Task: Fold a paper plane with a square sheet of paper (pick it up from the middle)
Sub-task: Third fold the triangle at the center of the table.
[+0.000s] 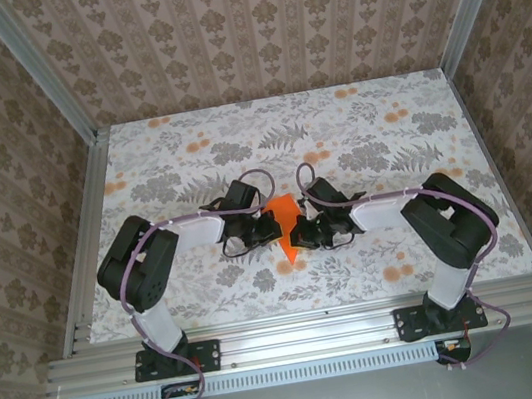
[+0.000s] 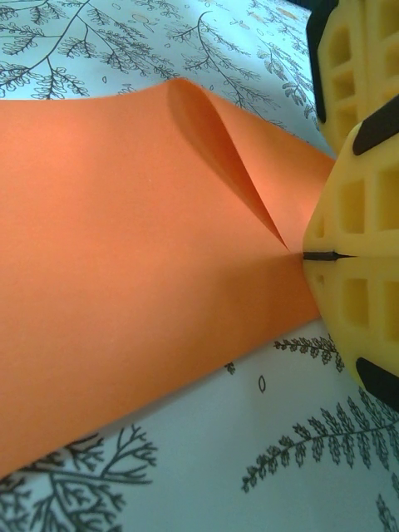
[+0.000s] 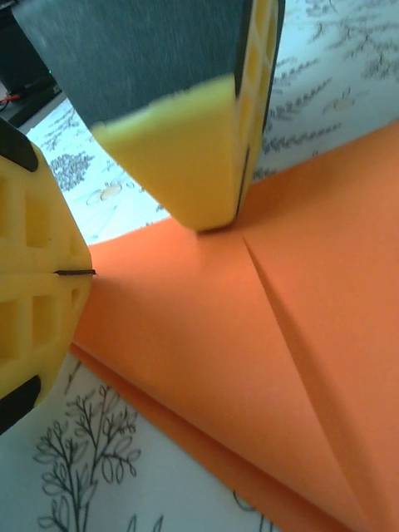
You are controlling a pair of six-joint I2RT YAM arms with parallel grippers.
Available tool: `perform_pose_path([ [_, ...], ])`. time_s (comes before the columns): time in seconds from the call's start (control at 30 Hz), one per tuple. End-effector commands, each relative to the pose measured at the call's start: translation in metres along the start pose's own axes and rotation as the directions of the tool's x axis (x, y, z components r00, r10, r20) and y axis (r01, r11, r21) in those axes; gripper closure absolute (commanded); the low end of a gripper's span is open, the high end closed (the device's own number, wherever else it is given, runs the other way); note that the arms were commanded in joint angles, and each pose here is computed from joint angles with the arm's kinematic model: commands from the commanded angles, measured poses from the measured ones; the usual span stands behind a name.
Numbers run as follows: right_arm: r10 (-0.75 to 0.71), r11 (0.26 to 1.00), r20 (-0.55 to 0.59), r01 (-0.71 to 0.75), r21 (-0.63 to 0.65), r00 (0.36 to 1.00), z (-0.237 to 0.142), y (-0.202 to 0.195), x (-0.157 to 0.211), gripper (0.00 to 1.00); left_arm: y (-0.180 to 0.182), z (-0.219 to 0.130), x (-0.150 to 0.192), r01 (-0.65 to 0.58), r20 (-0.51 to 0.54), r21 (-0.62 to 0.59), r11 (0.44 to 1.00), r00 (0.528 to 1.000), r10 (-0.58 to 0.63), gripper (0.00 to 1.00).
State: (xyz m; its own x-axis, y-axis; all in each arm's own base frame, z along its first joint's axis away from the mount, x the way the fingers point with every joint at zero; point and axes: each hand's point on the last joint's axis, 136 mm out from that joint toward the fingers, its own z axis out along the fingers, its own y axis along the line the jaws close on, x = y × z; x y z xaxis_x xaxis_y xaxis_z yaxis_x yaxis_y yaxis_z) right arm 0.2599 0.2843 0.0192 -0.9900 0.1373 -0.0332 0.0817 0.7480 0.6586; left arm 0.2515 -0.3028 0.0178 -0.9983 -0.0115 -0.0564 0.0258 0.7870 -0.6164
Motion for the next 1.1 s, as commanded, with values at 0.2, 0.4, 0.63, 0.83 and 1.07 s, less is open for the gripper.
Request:
perform_pose_path([
  [0.2, 0.124, 0.992, 0.027, -0.125, 0.029, 0.992, -0.006, -0.018, -0.011, 0.94, 0.042, 0.014, 0.014, 0.029, -0.036, -0.165, 0.986, 0.999, -0.035, 1.00],
  [0.4, 0.024, 1.000, 0.099, -0.023, -0.012, 0.995, -0.029, 0.017, -0.034, 0.93, 0.041, 0.014, 0.014, 0.027, -0.036, -0.170, 0.985, 0.999, -0.034, 1.00],
  [0.63, 0.066, 0.997, 0.073, -0.069, 0.041, 0.995, -0.016, -0.007, -0.042, 0.94, 0.038, 0.011, 0.009, 0.023, -0.019, -0.170, 0.985, 0.999, -0.027, 1.00],
  [0.83, 0.089, 0.992, 0.065, -0.094, 0.080, 0.994, -0.009, -0.025, -0.040, 0.94, 0.031, 0.006, 0.005, 0.009, -0.002, -0.155, 0.988, 1.000, -0.009, 1.00],
  [1.07, 0.140, 0.980, 0.082, -0.150, 0.128, 0.987, -0.007, -0.044, -0.040, 0.94, 0.013, -0.002, -0.005, -0.016, 0.033, -0.113, 0.993, 0.999, 0.020, 0.97],
])
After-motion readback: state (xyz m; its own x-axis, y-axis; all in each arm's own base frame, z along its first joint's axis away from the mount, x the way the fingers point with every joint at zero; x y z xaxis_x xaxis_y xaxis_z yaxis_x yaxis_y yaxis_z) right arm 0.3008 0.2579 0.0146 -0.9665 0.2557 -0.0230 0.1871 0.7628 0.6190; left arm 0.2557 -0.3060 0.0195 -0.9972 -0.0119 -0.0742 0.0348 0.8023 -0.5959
